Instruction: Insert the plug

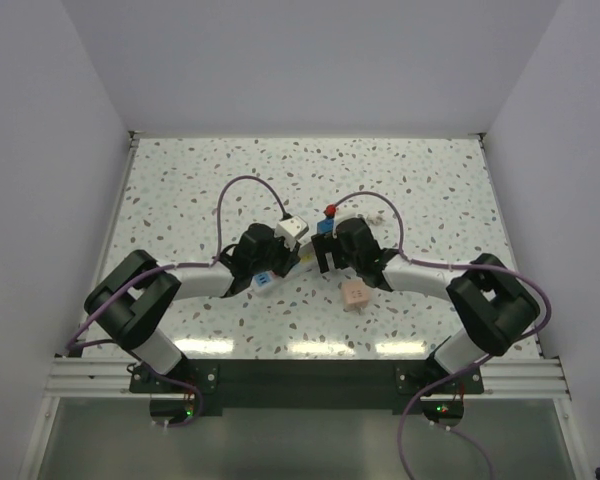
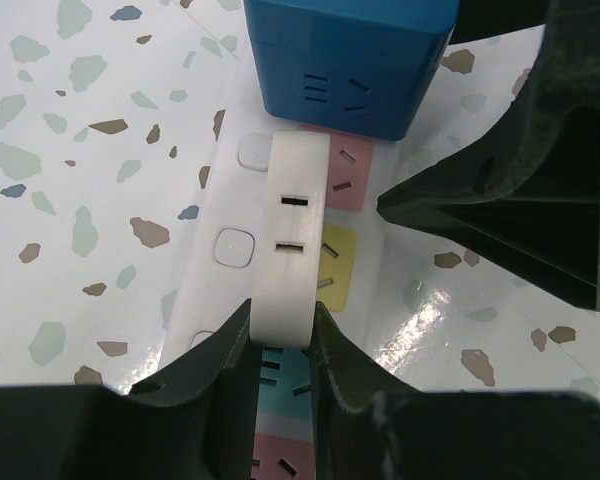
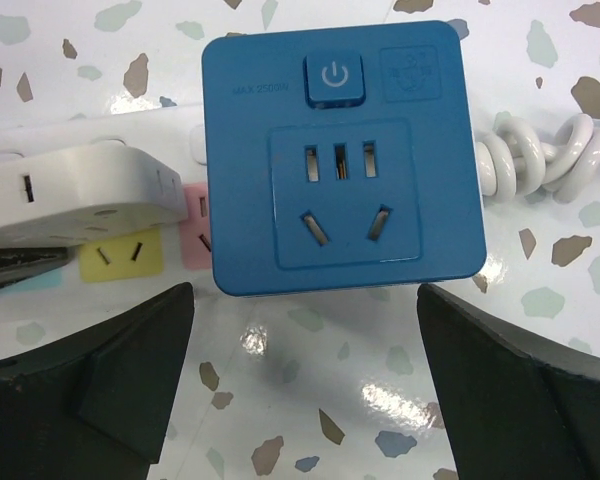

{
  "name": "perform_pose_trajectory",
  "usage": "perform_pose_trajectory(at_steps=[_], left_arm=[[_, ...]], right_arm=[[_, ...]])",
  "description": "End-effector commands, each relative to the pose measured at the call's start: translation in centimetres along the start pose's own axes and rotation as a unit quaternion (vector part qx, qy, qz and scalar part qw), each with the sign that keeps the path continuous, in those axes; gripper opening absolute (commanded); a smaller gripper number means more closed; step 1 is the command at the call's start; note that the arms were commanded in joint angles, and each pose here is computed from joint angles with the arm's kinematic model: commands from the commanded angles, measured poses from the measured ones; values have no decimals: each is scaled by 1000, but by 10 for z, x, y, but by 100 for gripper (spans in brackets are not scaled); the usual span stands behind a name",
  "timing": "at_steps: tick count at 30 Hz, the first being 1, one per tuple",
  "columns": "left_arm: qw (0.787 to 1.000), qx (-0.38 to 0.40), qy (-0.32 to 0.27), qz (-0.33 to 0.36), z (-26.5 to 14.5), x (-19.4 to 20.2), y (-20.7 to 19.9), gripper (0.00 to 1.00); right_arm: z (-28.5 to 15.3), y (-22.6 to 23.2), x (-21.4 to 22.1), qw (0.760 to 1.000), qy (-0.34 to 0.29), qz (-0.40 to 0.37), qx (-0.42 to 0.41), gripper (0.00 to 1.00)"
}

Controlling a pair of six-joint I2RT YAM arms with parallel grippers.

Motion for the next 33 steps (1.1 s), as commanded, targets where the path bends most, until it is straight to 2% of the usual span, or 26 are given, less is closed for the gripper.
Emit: perform_pose_trajectory(at_steps=[1, 11, 22, 33], left_arm=[[998, 5, 55, -18, 2, 29, -4, 0], [998, 4, 57, -19, 2, 30, -3, 0], [998, 3, 59, -18, 3, 30, -2, 0], [998, 0, 60, -18, 4, 31, -1, 0]], right_arm=[[-13, 0, -22, 999, -30, -10, -12, 96], [-27, -13, -54, 998, -60, -29, 11, 96], [-21, -21, -81, 996, -80, -38, 15, 96], [1, -17, -64, 998, -45, -40, 0, 94]])
Point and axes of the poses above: each gripper's point midway between its finger pads, its own z axis out along the fingers, its own y axis along the line the jaws close on, x = y × z, the point moved 2 cm from there along -z, back along the fingers, and after that the axes turned 10 degrees about -z, right-handed, at the moved point
